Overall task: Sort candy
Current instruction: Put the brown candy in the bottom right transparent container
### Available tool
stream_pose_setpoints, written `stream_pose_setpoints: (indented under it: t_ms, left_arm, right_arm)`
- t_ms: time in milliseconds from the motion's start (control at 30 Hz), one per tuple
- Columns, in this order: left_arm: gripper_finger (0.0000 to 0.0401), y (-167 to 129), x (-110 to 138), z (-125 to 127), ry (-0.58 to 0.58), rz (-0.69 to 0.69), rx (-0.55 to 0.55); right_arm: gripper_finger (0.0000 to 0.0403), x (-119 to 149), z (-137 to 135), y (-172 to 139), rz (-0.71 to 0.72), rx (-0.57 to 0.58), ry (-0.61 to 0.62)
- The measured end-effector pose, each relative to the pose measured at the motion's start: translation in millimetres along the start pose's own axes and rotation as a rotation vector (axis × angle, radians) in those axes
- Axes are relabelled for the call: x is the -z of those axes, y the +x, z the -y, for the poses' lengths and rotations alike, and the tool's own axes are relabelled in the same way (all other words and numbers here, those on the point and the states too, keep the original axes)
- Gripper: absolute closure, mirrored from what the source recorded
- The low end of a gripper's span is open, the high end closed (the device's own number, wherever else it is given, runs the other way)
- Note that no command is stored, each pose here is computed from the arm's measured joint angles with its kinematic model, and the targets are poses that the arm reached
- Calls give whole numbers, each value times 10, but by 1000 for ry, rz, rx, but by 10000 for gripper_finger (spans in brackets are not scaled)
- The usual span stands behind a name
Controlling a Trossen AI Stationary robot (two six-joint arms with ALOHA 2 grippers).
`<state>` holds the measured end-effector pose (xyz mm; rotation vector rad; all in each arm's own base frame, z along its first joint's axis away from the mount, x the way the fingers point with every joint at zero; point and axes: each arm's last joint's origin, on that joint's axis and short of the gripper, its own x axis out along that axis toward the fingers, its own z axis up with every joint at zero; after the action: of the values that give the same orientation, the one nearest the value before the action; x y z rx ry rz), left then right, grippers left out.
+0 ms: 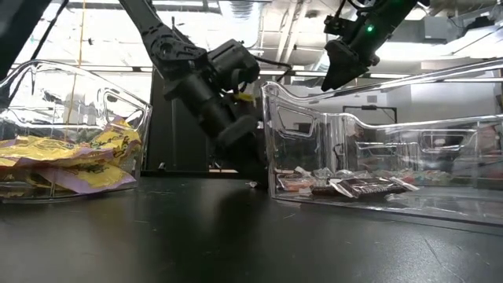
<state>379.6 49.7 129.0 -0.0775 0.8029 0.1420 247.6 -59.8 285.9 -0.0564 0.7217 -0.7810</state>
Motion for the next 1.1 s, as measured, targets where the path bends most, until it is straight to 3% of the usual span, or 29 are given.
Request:
stream_pose_setpoints:
  t_ms: [100, 200, 500, 800, 1100]
  left_arm:
    - [167, 54, 22, -13, -18, 3, -24]
    - [195, 70, 32, -15, -20, -2, -33]
    - [384, 76, 17, -9, -18, 18, -55]
    - [400, -21, -40, 6, 25, 39, -68]
    - [401, -613, -447, 47, 98, 246, -114]
  right_arm:
    - [129, -1, 1, 1, 0, 0, 1]
    - [129, -2, 5, 3, 0, 2, 2]
    - [129, -2, 29, 18, -4, 10, 7]
    - [129, 0, 25, 16, -5, 9, 6]
    - [129, 2, 25, 15, -6, 9, 4]
